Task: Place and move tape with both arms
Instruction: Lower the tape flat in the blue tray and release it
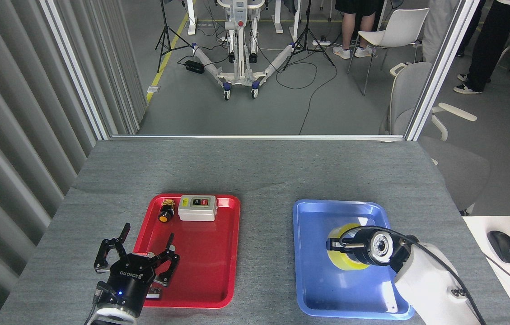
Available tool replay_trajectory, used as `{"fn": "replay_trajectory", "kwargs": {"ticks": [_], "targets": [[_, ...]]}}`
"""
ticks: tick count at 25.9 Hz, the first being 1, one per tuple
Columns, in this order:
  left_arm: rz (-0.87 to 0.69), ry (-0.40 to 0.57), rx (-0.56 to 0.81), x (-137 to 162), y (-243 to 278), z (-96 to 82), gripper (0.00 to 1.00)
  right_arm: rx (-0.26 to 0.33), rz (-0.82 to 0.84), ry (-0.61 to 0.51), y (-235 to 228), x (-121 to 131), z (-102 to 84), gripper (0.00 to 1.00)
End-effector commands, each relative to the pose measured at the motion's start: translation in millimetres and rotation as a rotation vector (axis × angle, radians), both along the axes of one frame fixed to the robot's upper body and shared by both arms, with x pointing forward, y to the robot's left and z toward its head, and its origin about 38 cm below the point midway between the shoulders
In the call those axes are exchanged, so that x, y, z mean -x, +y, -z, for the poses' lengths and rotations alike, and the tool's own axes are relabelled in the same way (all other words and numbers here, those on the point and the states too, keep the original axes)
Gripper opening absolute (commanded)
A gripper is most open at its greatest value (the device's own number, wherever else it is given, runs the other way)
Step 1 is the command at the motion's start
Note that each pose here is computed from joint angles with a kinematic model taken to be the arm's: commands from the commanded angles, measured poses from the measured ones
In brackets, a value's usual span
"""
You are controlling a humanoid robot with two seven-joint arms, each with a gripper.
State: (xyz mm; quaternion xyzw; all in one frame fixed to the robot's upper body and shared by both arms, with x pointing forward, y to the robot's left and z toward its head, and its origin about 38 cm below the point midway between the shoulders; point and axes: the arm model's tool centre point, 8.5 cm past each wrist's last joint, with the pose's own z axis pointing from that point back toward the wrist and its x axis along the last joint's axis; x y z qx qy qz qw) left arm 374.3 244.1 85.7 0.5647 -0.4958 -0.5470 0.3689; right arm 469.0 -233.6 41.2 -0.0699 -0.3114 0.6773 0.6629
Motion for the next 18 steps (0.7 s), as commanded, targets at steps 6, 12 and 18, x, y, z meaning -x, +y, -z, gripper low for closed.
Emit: {"fn": "replay_trajectory", "kwargs": {"ticks": [6, 12, 18], "targets": [[-0.009, 0.002, -0.009, 0, 7, 0.2, 1.00, 0.017, -0.001, -0.003, -2, 0, 0.2, 0.55], [-0.012, 0.001, -0.015, 0, 9, -0.2, 1.00, 0.034, 0.000, -0.010, -3, -1, -0.2, 0.59], [-0.036, -0.002, -0.013, 1, 20, -1.7, 1.00, 0.021, 0.002, -0.081, -1, -6, -9.2, 0.74]]}}
